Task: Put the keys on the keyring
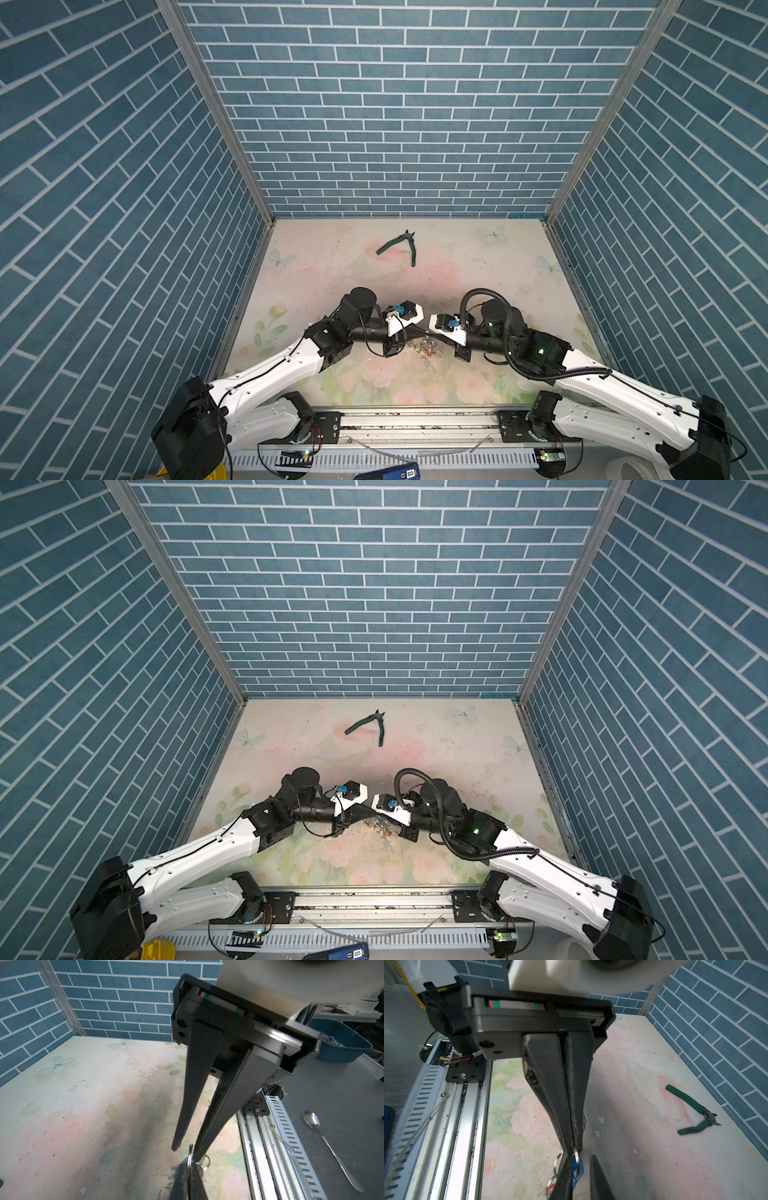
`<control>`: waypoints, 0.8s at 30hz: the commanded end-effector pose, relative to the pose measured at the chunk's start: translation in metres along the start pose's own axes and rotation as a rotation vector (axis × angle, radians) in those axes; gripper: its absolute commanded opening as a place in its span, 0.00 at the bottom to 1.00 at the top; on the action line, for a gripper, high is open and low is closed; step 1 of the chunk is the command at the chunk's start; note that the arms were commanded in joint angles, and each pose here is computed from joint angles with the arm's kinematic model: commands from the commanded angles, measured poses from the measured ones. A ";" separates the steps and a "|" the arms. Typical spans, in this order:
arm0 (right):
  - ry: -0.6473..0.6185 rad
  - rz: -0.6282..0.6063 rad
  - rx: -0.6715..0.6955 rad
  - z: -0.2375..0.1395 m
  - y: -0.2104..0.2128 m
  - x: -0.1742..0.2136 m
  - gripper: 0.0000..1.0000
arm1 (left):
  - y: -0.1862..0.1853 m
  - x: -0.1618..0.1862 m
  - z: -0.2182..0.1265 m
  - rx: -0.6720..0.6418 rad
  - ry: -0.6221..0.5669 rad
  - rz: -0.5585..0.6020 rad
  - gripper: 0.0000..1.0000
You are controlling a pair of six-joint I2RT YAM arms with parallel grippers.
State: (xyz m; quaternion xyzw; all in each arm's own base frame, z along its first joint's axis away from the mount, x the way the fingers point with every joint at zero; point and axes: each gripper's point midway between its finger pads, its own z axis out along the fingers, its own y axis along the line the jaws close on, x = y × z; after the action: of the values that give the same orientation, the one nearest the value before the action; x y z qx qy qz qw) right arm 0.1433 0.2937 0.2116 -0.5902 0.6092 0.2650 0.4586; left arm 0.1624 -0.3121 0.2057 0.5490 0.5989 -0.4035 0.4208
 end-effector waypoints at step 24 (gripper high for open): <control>-0.309 0.232 0.117 -0.011 -0.040 -0.040 0.00 | 0.004 -0.009 -0.003 -0.049 -0.062 0.031 0.14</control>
State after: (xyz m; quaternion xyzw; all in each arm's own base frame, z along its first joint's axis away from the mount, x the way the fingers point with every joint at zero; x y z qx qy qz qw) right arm 0.1656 0.2929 0.2341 -0.4858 0.6300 0.3383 0.5027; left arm 0.1718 -0.3115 0.2122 0.5338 0.5946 -0.3904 0.4574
